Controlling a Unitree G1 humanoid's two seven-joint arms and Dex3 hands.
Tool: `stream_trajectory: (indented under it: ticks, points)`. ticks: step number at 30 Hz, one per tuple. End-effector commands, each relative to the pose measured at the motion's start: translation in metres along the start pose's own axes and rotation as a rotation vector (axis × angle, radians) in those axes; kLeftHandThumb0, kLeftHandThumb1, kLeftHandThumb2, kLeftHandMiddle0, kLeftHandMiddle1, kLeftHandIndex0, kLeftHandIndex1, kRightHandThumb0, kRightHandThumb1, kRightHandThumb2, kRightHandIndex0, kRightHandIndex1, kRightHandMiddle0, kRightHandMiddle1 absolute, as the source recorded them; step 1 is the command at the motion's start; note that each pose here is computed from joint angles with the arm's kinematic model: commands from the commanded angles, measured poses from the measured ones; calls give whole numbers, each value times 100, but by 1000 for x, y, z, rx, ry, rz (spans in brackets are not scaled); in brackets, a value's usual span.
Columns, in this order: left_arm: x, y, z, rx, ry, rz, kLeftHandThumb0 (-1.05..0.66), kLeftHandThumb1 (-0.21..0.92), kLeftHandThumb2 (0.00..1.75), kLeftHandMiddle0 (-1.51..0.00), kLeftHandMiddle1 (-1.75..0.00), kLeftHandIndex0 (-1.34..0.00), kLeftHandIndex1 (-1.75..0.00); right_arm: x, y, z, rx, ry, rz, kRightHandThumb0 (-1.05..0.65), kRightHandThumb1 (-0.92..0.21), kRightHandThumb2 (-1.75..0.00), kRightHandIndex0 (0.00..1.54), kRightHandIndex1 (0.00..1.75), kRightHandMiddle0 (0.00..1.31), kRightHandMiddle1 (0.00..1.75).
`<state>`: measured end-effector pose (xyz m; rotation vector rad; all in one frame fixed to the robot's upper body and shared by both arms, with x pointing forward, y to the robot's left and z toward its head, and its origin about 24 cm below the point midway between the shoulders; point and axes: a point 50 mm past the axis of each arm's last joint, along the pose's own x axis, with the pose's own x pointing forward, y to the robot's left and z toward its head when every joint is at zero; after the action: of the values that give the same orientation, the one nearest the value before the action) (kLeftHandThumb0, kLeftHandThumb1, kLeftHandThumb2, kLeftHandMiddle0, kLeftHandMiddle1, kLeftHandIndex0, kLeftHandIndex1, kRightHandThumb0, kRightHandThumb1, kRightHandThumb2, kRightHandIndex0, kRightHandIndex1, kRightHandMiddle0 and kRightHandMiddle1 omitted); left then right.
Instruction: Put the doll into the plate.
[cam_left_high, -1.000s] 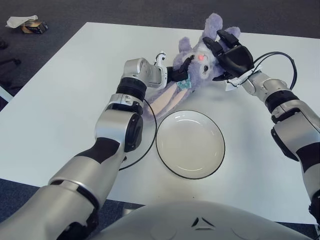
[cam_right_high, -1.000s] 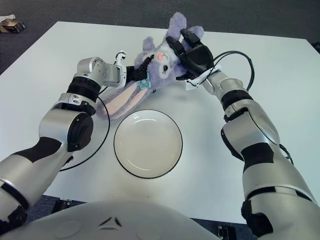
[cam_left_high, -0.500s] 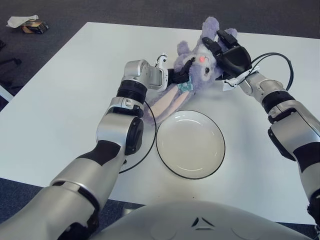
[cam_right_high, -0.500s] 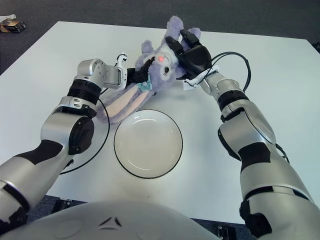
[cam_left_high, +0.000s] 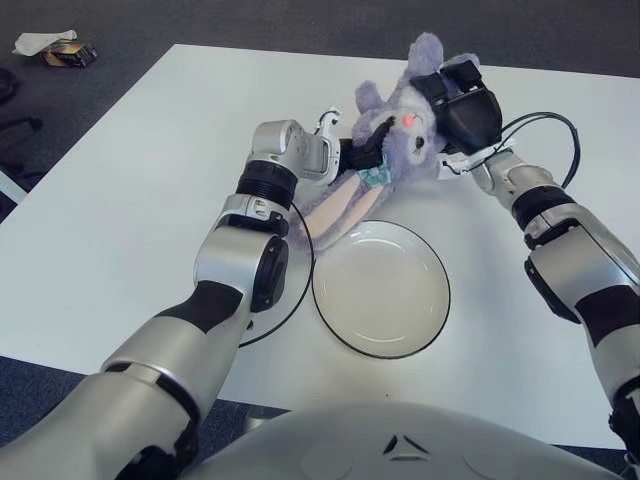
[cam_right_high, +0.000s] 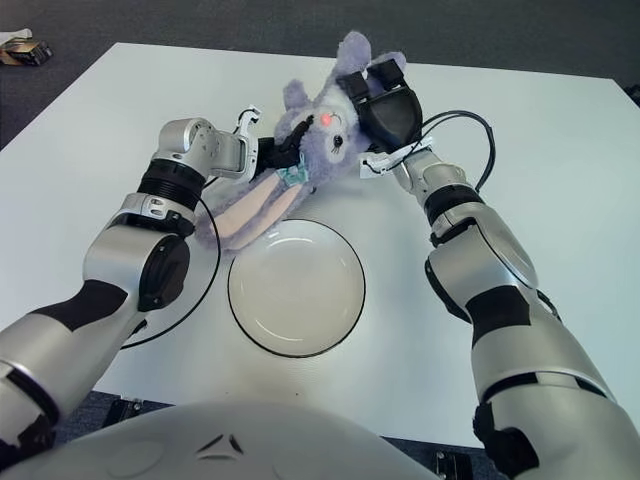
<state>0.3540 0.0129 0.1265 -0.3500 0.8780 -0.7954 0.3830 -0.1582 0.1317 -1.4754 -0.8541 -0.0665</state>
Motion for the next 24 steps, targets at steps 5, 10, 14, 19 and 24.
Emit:
stream_trajectory:
  ticks: [5, 10, 14, 19, 24]
  points:
    - [5, -10, -2, 30, 15, -59, -48, 31, 133, -130, -175, -62, -175, 0, -2, 10, 124, 5, -113, -1, -24, -133, 72, 149, 51, 174]
    - [6, -10, -3, 30, 16, -65, -48, 31, 133, -130, -175, -62, -175, -2, -2, 10, 145, 5, -122, 0, -20, -136, 78, 147, 51, 175]
    - [6, -9, -4, 28, 18, -61, -48, 31, 132, -130, -175, -62, -175, -4, -2, 10, 162, 6, -125, 0, -19, -138, 80, 148, 50, 175]
    - [6, -6, -5, 23, 14, -54, -48, 31, 132, -129, -175, -61, -175, -5, -2, 10, 195, 7, -136, 0, -18, -142, 80, 154, 50, 175]
    - [5, -2, -5, 25, -2, -49, -48, 31, 132, -129, -175, -61, -175, -7, -2, 11, 228, 12, -134, 0, -16, -146, 79, 162, 49, 175]
